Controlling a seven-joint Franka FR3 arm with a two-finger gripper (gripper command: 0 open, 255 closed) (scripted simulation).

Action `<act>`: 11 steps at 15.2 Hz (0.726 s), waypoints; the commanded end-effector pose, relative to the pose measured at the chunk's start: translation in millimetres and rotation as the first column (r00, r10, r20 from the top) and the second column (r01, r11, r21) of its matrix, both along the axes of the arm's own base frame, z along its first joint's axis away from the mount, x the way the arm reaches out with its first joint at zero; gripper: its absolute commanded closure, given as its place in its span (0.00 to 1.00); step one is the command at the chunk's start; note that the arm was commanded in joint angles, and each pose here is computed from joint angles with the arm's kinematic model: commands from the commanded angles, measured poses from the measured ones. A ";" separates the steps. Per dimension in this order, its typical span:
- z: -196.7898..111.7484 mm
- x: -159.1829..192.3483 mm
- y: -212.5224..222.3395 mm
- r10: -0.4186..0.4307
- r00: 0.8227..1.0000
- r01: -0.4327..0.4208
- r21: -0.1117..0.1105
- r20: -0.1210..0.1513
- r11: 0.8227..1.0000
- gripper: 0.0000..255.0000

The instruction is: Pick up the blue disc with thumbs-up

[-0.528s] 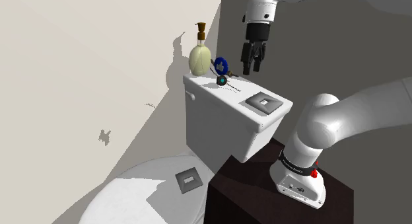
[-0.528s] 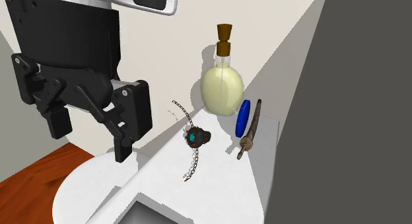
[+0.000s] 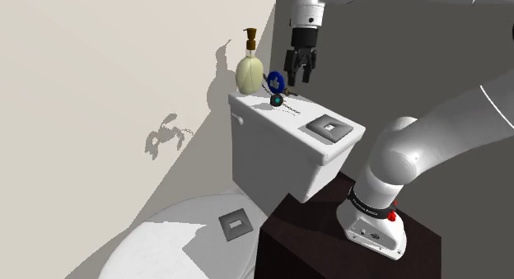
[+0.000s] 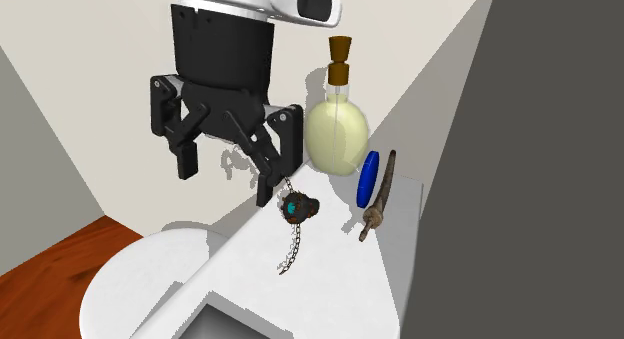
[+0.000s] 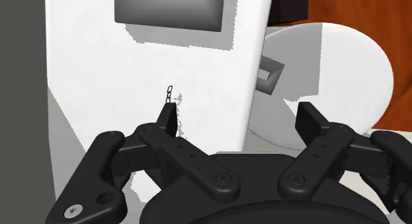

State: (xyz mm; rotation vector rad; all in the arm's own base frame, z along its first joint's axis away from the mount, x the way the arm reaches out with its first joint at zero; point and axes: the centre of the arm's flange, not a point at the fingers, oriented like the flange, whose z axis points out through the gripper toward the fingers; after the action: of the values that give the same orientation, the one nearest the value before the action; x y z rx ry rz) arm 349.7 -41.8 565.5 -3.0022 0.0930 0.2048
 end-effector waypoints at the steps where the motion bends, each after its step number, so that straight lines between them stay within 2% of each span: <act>1: -2.6 21.5 -13.5 -0.021 1.000 0.021 -0.013 -0.001 1.000 0.00; 11: -12.6 126.4 -84.3 -0.121 0.993 0.120 -0.071 0.000 0.990 0.00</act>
State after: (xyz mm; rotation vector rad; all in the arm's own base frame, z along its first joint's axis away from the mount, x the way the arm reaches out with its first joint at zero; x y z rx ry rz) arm 464.2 -117.8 555.4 -3.0491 0.2708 0.1997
